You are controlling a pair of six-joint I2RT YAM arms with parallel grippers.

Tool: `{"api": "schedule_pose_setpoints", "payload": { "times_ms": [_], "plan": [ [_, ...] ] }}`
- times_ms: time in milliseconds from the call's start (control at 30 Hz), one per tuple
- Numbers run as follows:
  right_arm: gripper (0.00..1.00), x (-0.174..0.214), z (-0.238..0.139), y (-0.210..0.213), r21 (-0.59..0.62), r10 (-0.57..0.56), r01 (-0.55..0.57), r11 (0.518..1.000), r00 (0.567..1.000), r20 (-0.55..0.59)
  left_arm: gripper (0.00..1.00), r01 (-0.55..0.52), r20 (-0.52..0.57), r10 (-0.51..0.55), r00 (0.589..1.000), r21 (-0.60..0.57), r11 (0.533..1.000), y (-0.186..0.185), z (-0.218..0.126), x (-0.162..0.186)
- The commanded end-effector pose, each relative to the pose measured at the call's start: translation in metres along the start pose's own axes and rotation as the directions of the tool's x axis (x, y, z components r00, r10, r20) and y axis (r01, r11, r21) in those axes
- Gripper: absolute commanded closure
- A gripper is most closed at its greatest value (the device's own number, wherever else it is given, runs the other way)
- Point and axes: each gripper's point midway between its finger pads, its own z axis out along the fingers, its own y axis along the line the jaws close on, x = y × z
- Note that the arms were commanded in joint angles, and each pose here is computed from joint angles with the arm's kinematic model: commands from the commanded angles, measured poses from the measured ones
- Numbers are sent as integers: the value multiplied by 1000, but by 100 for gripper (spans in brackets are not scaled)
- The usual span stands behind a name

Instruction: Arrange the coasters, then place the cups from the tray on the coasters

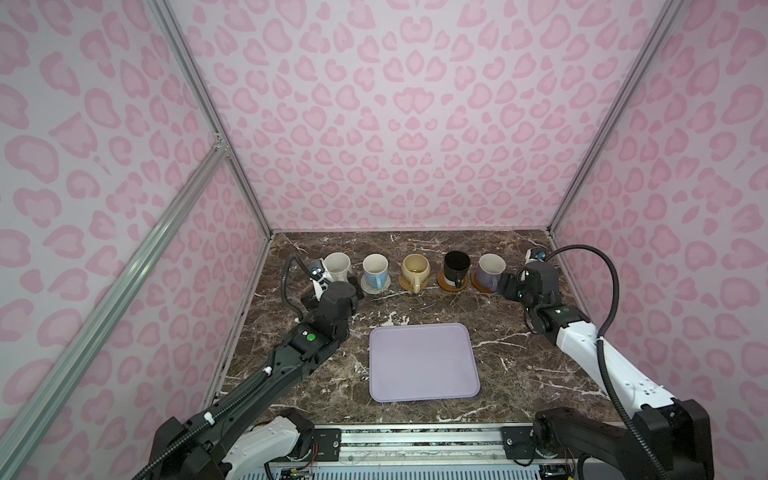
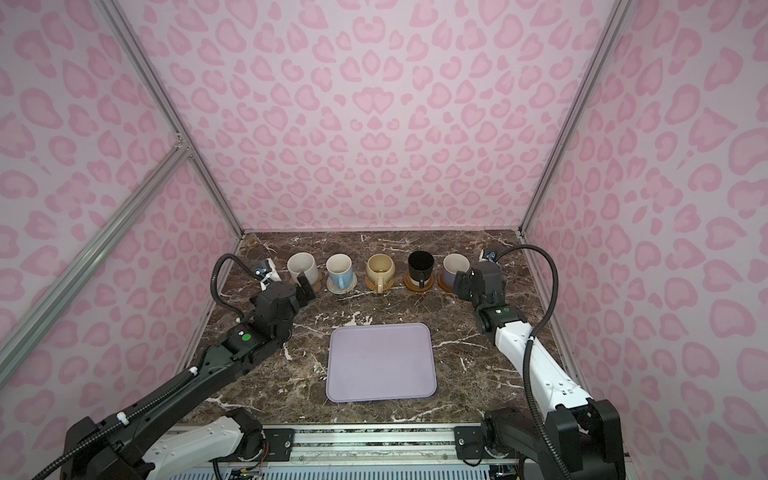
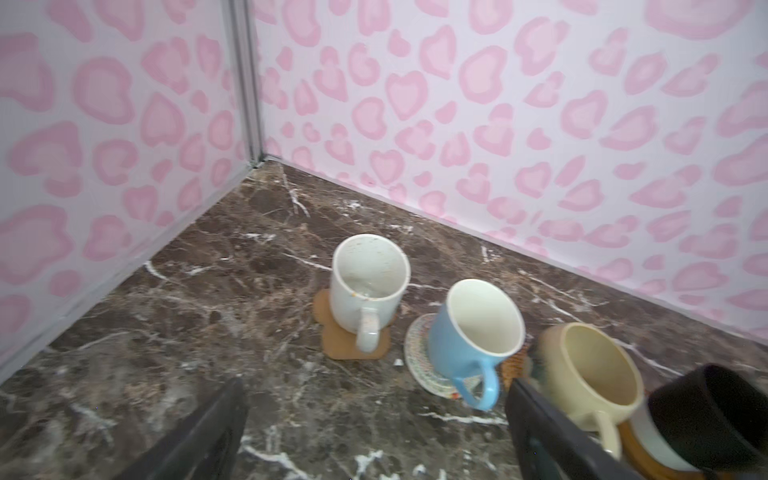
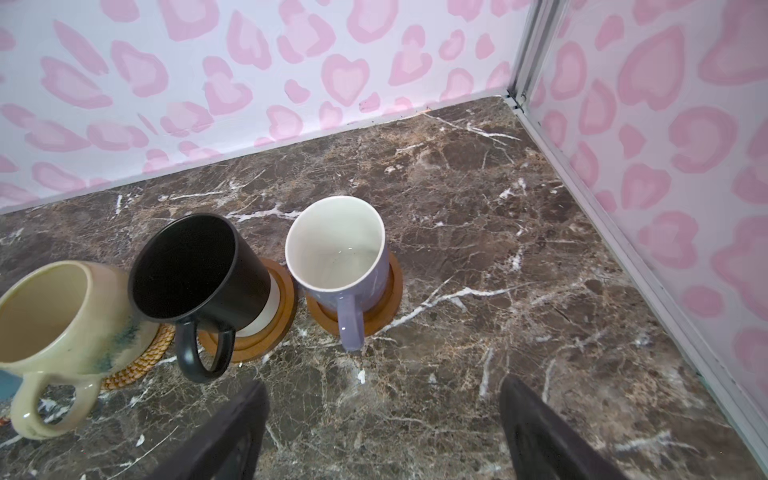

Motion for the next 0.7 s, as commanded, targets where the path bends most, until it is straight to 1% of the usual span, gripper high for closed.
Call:
{"api": "schedule_pose_setpoints", "payload": {
  "times_ms": [0,33,100,133,200,267,333,367,433,500,533,567,633,667],
  "plan": [
    [11,-6,7,4,-25,-95,98,995,991,96,0,-55,99,62,993,-77,996,32,3,-14],
    [11,-2,10,-1,5,-120,120,993,987,102,1,-55,126,70,990,-114,992,45,2,-16],
    [11,7,14,-12,59,-150,144,988,981,119,1,-66,181,93,979,-150,987,61,3,-17],
    [11,11,16,-15,75,-172,162,984,975,138,2,-63,185,96,978,-175,982,71,4,-14],
    [11,18,20,-23,107,-191,174,979,965,179,3,-73,152,105,983,-202,977,83,12,-7],
    [11,21,23,-31,139,-182,155,978,961,207,3,-142,134,173,976,-212,967,87,21,-2],
    [11,26,29,-38,154,-173,141,978,959,224,3,-177,129,212,969,-237,955,95,30,4],
    [11,27,31,-41,160,-175,140,977,956,235,3,-169,129,203,971,-233,958,98,34,7],
    [11,35,40,-45,168,-186,149,974,955,233,3,-154,147,179,973,-167,974,98,45,14],
    [11,41,47,-49,160,-178,142,977,954,241,3,-189,170,201,965,-89,978,94,53,24],
    [11,42,48,-51,162,-174,134,978,950,259,3,-191,152,203,967,-89,978,99,59,31],
    [11,44,48,-51,159,-169,128,979,947,273,3,-178,135,190,972,-99,979,105,63,36],
    [11,50,51,-52,147,-163,126,981,948,273,3,-133,133,136,982,-35,991,106,70,44],
    [11,51,52,-53,144,-161,124,982,947,278,3,-132,135,133,982,-19,991,104,73,46]
  ]
}}
